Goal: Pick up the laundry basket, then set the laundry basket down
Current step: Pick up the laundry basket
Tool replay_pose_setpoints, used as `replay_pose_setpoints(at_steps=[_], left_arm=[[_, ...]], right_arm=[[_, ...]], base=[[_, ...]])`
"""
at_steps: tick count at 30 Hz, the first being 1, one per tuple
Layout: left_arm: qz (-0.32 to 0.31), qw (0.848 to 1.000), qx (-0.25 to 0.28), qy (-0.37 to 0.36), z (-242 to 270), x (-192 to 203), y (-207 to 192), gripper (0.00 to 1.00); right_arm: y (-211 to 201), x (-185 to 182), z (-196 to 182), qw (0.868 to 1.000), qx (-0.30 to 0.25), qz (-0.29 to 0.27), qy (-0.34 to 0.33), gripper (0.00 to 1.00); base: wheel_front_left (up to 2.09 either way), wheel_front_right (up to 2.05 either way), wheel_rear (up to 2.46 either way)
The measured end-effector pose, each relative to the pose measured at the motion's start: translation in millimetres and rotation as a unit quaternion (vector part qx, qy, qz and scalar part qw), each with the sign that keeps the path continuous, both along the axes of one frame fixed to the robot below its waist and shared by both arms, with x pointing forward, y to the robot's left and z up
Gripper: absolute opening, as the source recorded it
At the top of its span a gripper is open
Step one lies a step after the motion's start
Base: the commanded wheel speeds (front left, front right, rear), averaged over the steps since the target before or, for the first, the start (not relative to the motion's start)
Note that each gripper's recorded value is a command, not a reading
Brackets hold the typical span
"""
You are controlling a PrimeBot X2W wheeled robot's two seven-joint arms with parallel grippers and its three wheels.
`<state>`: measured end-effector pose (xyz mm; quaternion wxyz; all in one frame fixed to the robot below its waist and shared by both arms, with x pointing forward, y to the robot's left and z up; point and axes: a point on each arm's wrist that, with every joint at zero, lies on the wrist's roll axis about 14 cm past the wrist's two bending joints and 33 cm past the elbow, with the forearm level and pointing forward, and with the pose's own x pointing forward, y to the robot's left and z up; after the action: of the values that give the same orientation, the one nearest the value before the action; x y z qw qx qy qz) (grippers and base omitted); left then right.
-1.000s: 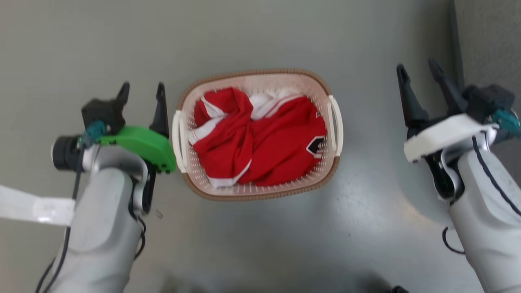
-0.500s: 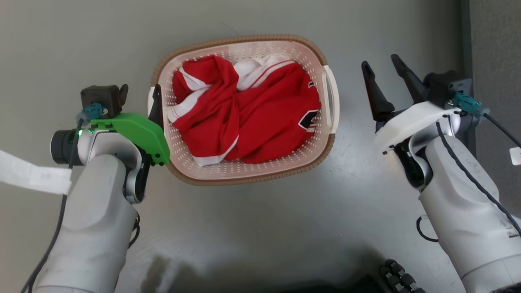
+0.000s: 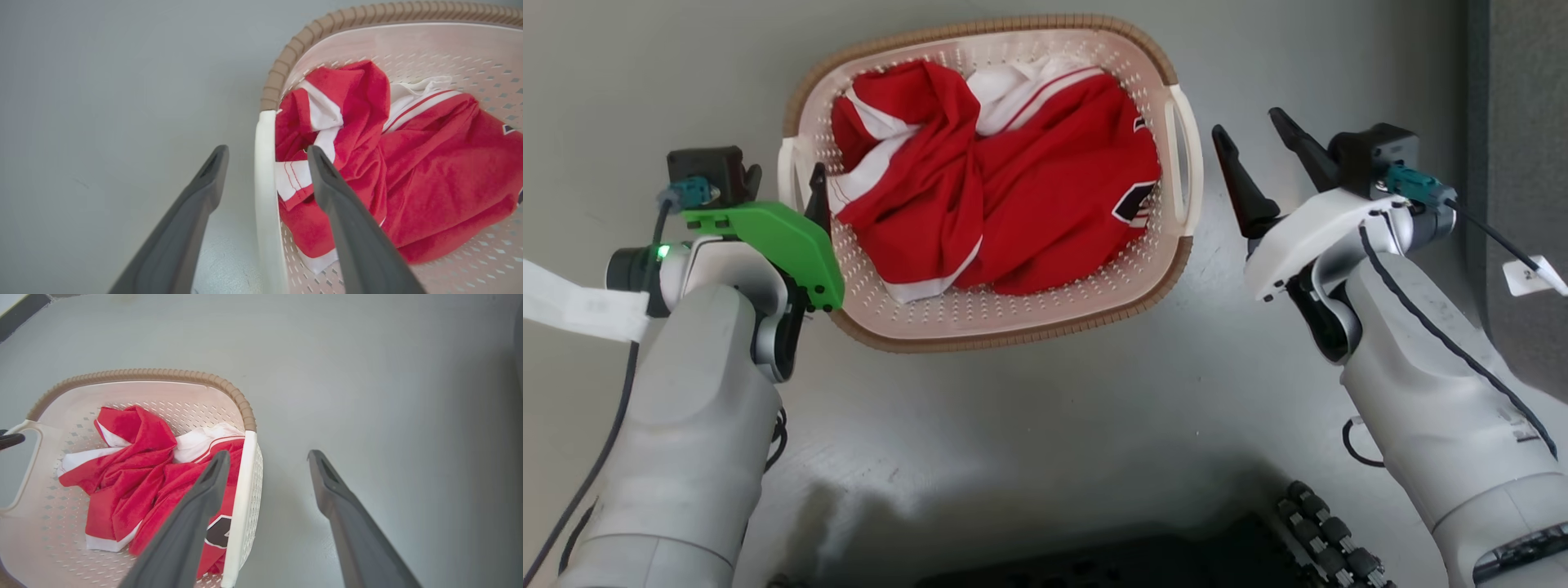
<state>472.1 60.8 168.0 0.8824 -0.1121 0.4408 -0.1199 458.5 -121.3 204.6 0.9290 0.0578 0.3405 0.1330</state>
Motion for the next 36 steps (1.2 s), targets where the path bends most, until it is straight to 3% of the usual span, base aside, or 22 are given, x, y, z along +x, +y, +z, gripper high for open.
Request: replay_pose_setpoints(at_steps=[17, 18, 19, 20, 36], left_arm=[[-0.017, 0.997, 0.01, 0.073, -50, -14, 3, 1.0], [-0.02, 0.997, 0.008, 0.077, -51, -16, 1, 0.85], [-0.026, 0.996, 0.007, 0.082, -52, -17, -1, 0.09], [-0.03, 0.996, 0.006, 0.085, -52, -17, -2, 0.0], [-0.008, 0.994, -0.013, 0.107, -49, -16, -5, 0.0]], right_arm=[[16, -13, -54, 0.996, -0.003, 0.037, 0.075, 1.0], [17, -15, -55, 0.996, -0.002, 0.039, 0.079, 1.0], [16, -18, -59, 0.995, 0.0, 0.033, 0.092, 0.36], [17, -20, -61, 0.994, 0.003, 0.03, 0.1, 0.0], [37, -20, -60, 0.992, 0.032, 0.032, 0.116, 0.0]], base=[[0.0, 0.0, 0.0], [0.0, 0.0, 0.0], [0.0, 0.0, 0.0], [0.0, 0.0, 0.0], [0.0, 0.0, 0.0]])
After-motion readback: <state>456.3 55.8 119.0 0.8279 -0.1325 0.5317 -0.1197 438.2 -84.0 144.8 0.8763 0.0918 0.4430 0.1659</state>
